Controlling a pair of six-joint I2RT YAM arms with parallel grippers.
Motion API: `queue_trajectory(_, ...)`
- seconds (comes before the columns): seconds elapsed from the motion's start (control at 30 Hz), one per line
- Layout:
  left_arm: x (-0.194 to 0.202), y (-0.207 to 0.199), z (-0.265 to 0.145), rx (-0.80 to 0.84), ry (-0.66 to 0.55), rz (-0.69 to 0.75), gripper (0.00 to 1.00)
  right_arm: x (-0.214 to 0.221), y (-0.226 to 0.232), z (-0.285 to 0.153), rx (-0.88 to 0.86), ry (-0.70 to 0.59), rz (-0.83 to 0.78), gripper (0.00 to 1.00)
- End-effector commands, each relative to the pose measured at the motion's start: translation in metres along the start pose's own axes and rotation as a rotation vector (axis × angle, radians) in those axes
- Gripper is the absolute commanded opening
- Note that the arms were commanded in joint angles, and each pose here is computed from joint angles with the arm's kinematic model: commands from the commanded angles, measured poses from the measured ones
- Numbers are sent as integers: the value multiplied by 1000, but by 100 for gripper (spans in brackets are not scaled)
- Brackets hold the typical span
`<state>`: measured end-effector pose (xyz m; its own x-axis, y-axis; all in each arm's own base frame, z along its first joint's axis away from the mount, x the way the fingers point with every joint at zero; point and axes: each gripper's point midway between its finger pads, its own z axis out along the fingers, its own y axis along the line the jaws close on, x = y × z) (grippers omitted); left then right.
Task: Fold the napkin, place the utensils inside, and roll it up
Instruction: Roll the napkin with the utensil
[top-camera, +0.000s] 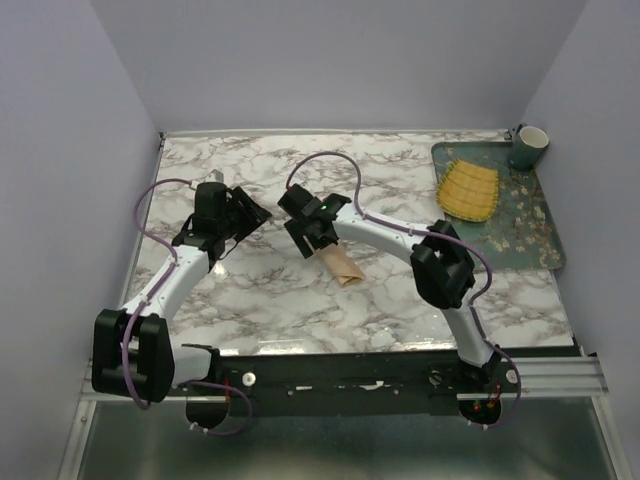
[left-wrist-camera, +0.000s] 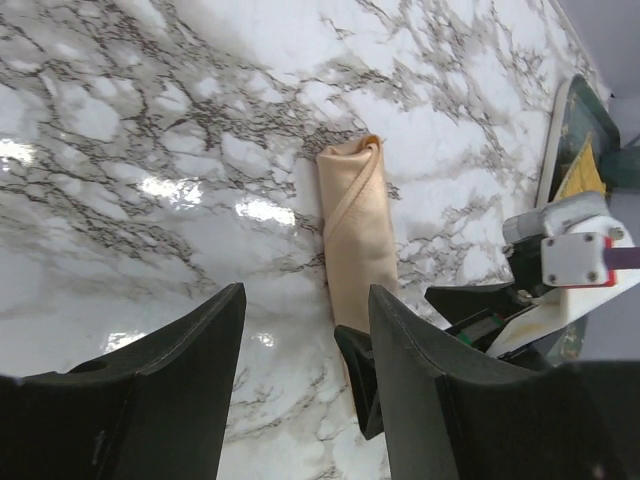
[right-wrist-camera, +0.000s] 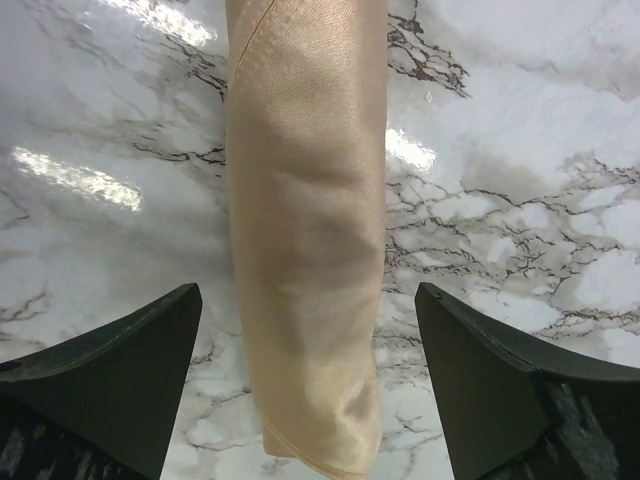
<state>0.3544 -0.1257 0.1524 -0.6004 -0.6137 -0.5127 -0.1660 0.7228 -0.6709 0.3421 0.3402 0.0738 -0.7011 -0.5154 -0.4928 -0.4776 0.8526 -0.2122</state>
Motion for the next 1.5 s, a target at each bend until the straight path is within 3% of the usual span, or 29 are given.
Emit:
queue_trajectory(0.0,-7,17,-11,-60,-27,7,61,12,-11,9,177,50,-45,95)
queue_trajectory(0.7,-28,19,-18,-50,-75,3,64,22,19,26,198,77,-108,79)
queue_trajectory(1.2,-25,21,-17,-43,-62,-1,64,38,3,44,293,98,-170,72)
queue_trajectory(1.47,-24,20,-17,-29,-56,-4,64,42,8,50,227,116,-161,66)
